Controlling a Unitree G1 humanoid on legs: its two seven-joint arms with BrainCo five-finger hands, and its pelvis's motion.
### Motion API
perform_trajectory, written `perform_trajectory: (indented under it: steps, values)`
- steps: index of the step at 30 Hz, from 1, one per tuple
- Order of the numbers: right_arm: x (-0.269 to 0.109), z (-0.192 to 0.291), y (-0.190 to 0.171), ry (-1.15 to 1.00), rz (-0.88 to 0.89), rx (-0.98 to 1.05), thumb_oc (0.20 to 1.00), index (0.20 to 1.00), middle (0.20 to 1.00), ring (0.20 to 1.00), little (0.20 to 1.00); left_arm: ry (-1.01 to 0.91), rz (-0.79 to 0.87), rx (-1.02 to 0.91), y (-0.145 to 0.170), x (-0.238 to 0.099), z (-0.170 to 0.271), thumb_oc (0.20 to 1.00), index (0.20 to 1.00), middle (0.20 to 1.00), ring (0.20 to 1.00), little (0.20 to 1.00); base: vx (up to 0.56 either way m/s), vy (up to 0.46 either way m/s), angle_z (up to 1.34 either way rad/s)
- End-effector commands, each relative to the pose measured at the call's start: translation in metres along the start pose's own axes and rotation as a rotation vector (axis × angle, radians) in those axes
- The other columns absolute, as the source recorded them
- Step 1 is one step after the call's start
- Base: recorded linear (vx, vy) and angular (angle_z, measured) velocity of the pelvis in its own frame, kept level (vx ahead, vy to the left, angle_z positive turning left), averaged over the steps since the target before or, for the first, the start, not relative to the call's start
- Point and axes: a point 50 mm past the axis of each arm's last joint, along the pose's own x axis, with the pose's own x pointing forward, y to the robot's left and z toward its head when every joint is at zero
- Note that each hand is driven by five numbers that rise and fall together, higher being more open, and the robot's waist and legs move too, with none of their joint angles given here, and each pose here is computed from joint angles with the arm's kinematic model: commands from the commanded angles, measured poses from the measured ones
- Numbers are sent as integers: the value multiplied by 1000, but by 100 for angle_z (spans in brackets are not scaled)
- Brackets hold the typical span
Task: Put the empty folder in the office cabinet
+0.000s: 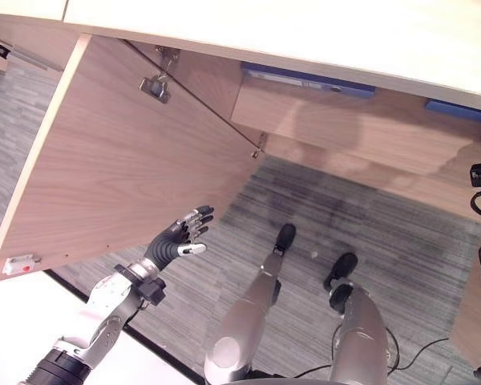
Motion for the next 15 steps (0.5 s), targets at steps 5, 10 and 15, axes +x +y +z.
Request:
perform_trajectory:
  steps: [5,10,15]
  values:
    - [4,66,-52,-229,-165,91,200,200,200,200,200,-6,-17,-20,-5,-6,1,1000,1000,1000,1000,1000,7,-1,0]
    - [-3,47,-11,-251,-86,232,200,200,200,200,200,-30,34,-40,0,-4,-2,1000,1000,1000,1000,1000,-54,28,0]
    - [-32,13,38,-323,21,344,200,200,200,200,200,-41,105,-110,6,-5,-13,1000,1000,1000,1000,1000,9,-16,6]
